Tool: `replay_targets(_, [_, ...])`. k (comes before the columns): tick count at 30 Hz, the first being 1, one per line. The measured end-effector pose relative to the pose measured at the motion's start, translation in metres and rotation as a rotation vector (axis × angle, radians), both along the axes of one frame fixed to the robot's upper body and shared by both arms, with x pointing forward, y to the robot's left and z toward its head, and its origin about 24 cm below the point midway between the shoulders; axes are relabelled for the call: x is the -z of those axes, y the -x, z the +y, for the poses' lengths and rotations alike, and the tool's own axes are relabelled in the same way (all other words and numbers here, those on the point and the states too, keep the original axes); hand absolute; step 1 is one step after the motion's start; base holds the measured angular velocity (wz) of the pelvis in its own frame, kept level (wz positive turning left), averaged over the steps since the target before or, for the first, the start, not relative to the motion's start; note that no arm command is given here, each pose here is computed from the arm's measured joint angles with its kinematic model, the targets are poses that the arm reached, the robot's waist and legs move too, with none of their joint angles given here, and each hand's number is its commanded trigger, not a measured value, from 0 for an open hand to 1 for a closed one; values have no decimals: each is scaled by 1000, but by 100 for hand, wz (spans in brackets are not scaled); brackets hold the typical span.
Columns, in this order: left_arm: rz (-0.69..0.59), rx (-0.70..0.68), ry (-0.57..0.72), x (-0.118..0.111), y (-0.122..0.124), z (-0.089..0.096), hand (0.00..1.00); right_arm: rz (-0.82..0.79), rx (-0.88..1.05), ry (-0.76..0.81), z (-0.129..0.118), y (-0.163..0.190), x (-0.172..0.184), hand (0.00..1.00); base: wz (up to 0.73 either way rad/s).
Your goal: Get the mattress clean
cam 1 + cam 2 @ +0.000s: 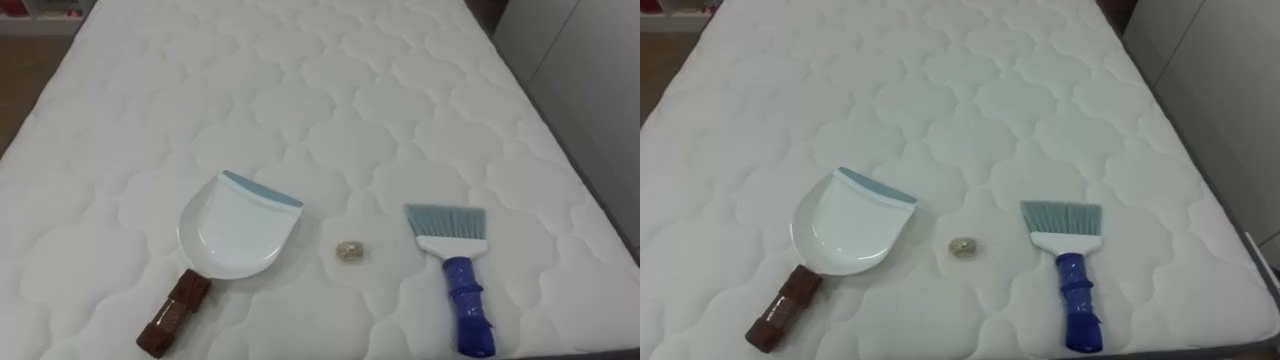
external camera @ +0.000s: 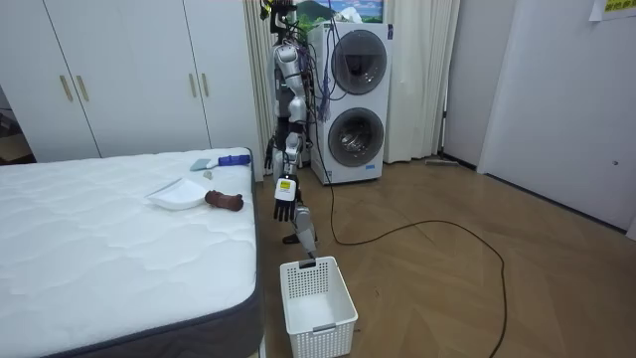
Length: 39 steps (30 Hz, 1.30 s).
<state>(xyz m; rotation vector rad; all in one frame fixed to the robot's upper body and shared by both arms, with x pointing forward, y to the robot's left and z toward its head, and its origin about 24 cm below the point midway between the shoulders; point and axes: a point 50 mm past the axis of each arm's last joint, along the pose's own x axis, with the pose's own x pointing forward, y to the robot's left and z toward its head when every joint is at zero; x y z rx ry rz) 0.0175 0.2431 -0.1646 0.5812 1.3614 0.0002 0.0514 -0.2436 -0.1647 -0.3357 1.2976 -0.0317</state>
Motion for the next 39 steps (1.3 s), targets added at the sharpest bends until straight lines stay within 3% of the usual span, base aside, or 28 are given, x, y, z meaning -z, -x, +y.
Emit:
replay_targets(21, [-42,5,7,-1,-7,1,0,-22,5,-6,0,0,-1,0,0])
replay_targets(26, [-160,-4,-86,-7,-21,6,0,-38,1,-6,0,-2,-1,0,5])
replay_targets(33, [-475,-36,-239,-37,-67,21,0,-47,9,-11,0,-3,-1,0,4])
replay_targets(37, [-714,-24,-255,-57,-107,14,0,-69,-15,-15,1,-6,-2,0,-2])
replay_targets(39, [-754,5,-243,-60,-118,8,0,-73,-23,-15,0,-7,-3,0,-5])
